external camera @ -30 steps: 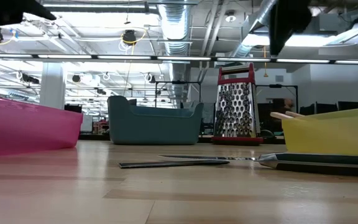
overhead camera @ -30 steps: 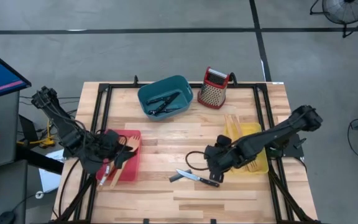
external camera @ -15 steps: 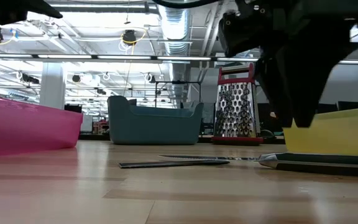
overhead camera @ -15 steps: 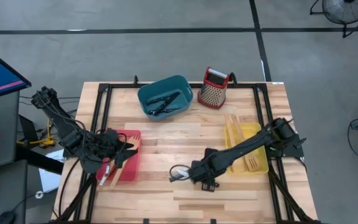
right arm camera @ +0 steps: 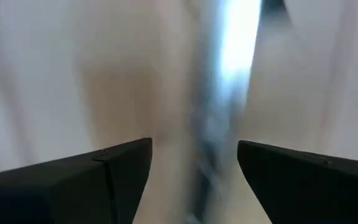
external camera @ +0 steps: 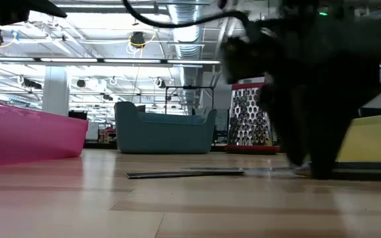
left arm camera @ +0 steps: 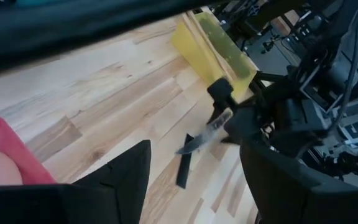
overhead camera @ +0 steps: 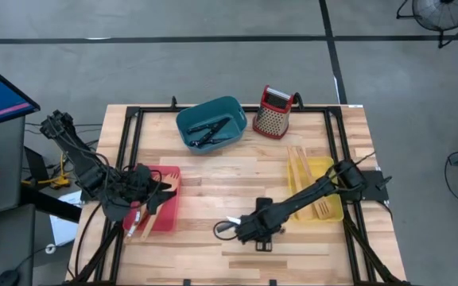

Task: Pick & Place Kitchen Items
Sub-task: Put the black table knife into the blue bin

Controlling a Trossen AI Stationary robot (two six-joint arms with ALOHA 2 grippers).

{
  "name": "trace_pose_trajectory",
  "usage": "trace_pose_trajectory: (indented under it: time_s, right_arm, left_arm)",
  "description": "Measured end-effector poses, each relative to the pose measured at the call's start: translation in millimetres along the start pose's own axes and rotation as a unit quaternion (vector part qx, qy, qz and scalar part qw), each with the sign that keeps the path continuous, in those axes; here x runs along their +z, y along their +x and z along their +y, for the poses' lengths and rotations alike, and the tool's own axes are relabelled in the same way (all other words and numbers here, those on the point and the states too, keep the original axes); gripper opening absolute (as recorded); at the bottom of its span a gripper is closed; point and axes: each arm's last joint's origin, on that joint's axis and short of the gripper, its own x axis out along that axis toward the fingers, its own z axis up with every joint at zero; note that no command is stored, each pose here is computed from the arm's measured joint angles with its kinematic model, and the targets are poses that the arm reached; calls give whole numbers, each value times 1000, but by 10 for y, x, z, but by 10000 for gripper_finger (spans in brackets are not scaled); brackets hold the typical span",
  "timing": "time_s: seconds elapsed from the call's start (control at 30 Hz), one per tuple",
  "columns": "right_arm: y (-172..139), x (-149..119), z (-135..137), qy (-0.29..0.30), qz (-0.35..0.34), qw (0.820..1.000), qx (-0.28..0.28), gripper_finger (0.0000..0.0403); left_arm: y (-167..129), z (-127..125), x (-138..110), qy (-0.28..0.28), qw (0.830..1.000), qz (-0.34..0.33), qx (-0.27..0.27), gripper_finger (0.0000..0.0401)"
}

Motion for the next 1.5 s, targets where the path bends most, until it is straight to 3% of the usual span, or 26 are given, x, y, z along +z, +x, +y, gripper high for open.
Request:
trace_pose_trajectory:
  time_s: [0.27,0.4,0.63,0.93,1.13,1.27,1.4,1.5]
  right_arm:
    - [38,50,-20,-10,-8,1000,8,229]
    - [39,76,-44,-26,-18,1000,3,179]
    - [32,108,-76,-42,-26,999,3,56]
    - [-72,71,-116,-52,-22,998,-1,60]
    - [-606,-17,-185,-52,-86,995,14,60]
    - [-1134,-147,-236,-51,-168,983,49,61]
    - [-1739,-343,-269,-65,-290,949,103,67]
    - [-2192,-543,-285,-89,-391,905,144,68]
  left_arm:
    - [-1,-6,3,-3,1000,-2,-2,227]
    - [0,-7,5,-3,1000,-5,-2,227]
    - [0,-9,6,-4,1000,-6,-2,227]
    - [0,-13,6,-6,1000,-7,-3,227]
    - [0,-13,8,-6,1000,-9,-3,227]
    - [0,-12,9,-6,1000,-12,-2,227]
    - [0,-11,14,-6,1000,-20,-1,227]
    - [-1,-10,21,-6,999,-32,1,227]
